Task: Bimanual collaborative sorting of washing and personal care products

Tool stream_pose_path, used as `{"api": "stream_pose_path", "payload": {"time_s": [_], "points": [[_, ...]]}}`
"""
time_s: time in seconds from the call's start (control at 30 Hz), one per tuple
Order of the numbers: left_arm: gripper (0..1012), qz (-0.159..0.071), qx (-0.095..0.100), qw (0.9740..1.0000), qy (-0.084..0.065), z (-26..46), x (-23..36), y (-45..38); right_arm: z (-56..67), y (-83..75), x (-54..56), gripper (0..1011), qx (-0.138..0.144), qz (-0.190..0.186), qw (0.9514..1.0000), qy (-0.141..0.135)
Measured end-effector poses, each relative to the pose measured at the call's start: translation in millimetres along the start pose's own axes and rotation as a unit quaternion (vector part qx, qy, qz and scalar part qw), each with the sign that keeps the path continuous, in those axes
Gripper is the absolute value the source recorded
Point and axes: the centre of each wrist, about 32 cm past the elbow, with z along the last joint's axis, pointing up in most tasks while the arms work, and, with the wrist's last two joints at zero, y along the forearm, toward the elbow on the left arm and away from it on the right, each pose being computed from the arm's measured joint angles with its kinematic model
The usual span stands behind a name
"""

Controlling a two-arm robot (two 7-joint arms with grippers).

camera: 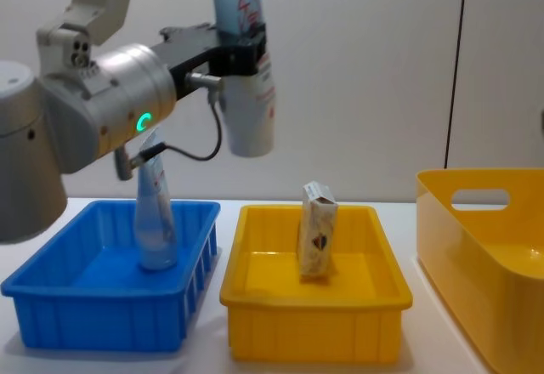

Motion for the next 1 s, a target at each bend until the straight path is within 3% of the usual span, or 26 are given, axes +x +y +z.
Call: {"api": "stream_pose_path", "payload": {"time_s": [0.4, 1.0], "points": [[254, -0.057, -0.038, 0.9976, 0.015, 13.4, -11.3, -14.2, 6.2, 10.1, -7.3, 1004, 0.010, 0.078, 0.9966, -0.023], [254, -0.101, -0.051, 0.9933, 0.023, 19.9, -21.4, -19.5, 21.4, 25.4, -20.5, 1004, 0.030, 0.178, 0.9806, -0.076]]}}
